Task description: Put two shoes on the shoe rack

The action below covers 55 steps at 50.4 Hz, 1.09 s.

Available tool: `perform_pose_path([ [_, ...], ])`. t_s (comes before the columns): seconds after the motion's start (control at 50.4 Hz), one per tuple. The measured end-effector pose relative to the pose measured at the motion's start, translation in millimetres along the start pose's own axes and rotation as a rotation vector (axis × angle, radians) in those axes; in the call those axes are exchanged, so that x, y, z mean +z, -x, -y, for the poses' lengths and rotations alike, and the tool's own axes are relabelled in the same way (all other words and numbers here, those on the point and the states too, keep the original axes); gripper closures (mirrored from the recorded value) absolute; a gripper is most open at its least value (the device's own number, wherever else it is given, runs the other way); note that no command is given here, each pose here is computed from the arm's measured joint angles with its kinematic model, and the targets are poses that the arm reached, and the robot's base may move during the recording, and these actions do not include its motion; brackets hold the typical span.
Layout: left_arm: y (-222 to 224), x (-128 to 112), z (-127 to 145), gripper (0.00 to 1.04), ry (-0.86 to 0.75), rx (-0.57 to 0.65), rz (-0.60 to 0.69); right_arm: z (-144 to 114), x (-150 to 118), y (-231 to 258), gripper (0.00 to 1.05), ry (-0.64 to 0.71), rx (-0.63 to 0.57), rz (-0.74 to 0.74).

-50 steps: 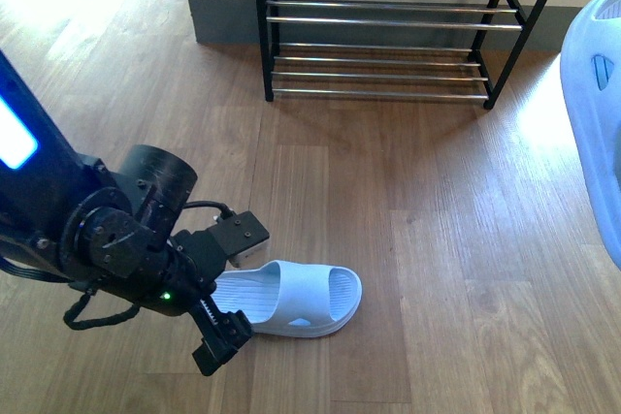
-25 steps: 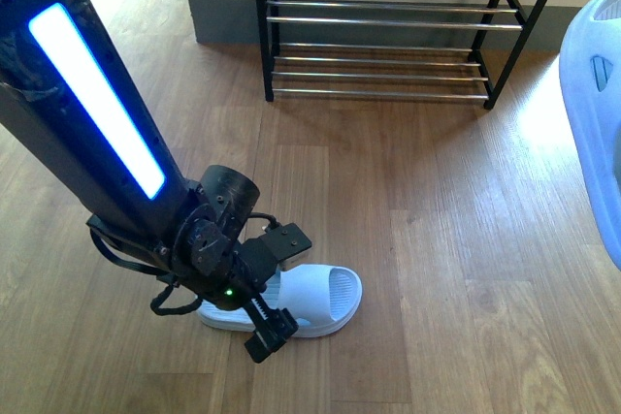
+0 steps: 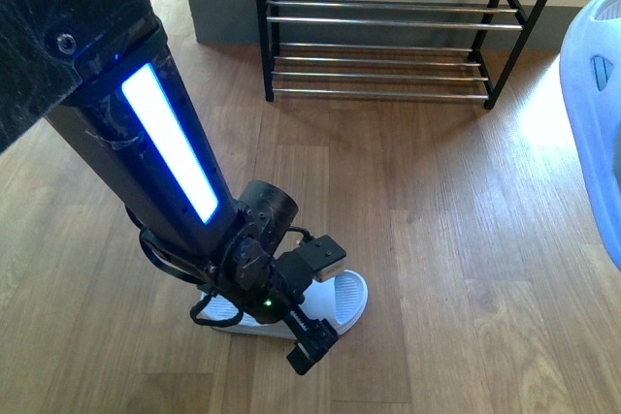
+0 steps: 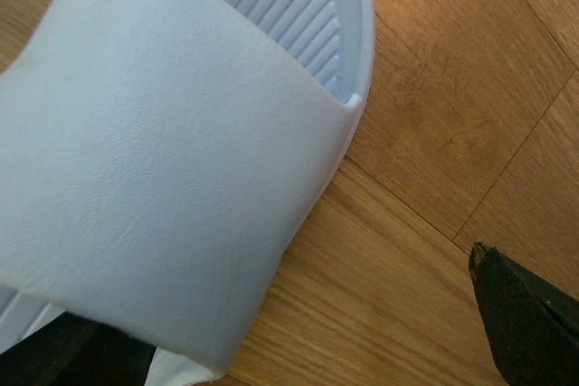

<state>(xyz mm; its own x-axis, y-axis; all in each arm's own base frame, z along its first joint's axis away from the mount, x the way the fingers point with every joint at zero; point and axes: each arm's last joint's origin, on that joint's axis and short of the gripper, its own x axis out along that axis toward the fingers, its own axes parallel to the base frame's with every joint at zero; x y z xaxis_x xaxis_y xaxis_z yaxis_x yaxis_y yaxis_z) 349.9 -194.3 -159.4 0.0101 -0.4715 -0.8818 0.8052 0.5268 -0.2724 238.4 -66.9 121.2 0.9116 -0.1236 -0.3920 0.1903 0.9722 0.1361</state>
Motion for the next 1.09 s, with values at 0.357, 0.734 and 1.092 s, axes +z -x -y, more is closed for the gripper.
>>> perform_pose_path([
  [0.357,-16,-7,1,0.43,0.007,0.016,-0.028,0,0,0,1.03,0.0,0.0,0.0],
  [0.734,-19,-9,-4,0.91,0.048,0.077,0.022,0,0,0,1.03,0.0,0.0,0.0],
  [1.092,10,-3,-11,1.03,0.215,0.3,0.207,0,0,0,1.03,0.0,0.0,0.0],
])
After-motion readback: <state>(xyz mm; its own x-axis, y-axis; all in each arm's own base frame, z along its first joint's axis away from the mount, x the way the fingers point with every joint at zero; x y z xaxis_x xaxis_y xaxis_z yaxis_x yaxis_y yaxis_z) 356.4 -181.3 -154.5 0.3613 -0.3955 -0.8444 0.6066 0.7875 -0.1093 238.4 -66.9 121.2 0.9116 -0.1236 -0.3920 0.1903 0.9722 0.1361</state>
